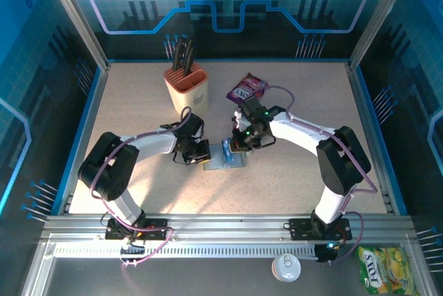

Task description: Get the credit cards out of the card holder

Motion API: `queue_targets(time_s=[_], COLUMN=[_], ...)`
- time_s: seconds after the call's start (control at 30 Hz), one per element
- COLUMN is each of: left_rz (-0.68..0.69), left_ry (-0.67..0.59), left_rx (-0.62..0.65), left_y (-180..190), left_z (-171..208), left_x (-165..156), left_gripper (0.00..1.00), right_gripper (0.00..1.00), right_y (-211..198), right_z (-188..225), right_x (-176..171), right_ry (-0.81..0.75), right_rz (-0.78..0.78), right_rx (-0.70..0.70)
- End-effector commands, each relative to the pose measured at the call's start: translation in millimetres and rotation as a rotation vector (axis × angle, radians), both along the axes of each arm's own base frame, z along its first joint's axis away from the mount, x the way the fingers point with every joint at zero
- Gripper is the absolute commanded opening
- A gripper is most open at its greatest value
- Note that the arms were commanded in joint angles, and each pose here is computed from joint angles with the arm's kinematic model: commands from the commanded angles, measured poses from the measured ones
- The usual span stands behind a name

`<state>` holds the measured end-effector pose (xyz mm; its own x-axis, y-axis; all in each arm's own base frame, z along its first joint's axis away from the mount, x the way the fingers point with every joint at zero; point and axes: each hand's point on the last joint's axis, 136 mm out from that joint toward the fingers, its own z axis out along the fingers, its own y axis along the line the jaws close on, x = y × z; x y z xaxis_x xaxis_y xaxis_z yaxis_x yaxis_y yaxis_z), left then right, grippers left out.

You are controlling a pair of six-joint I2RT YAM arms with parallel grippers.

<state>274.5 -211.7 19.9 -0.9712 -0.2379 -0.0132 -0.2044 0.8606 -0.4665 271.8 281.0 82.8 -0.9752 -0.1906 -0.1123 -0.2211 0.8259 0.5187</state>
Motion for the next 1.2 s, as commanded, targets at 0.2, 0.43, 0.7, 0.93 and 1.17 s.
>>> queue_targets(time_s=[0.2, 0.43, 0.7, 0.93, 1.17], left_rz=[-0.017, -0.023, -0.029, -0.028, -0.028], left_ry=[0.004, 0.008, 0.010, 0.016, 0.015], left_rx=[0.014, -0.012, -0.041, -0.042, -0.041], left_y=[1, -4, -11, -11, -10], left_z=[-7, -9, -10, -13, -13], left_x=[4, 4, 4, 2, 1], left_gripper=[0.01, 0.01, 0.02, 0.02, 0.02], right_gripper=[0.07, 0.06, 0.05, 0.14, 0.09], right_y=[3, 10, 21, 25, 26], right_z=[-16, -23, -24, -23, -22], right_x=[-6, -6, -4, -6, -4], right_ry=[0.062, 0.091, 0.096, 0.092, 0.083], right_rz=[0.003, -0.030, -0.038, -0.043, -0.047], right_rx=[-0.094, -0.101, -0.098, -0.096, -0.092])
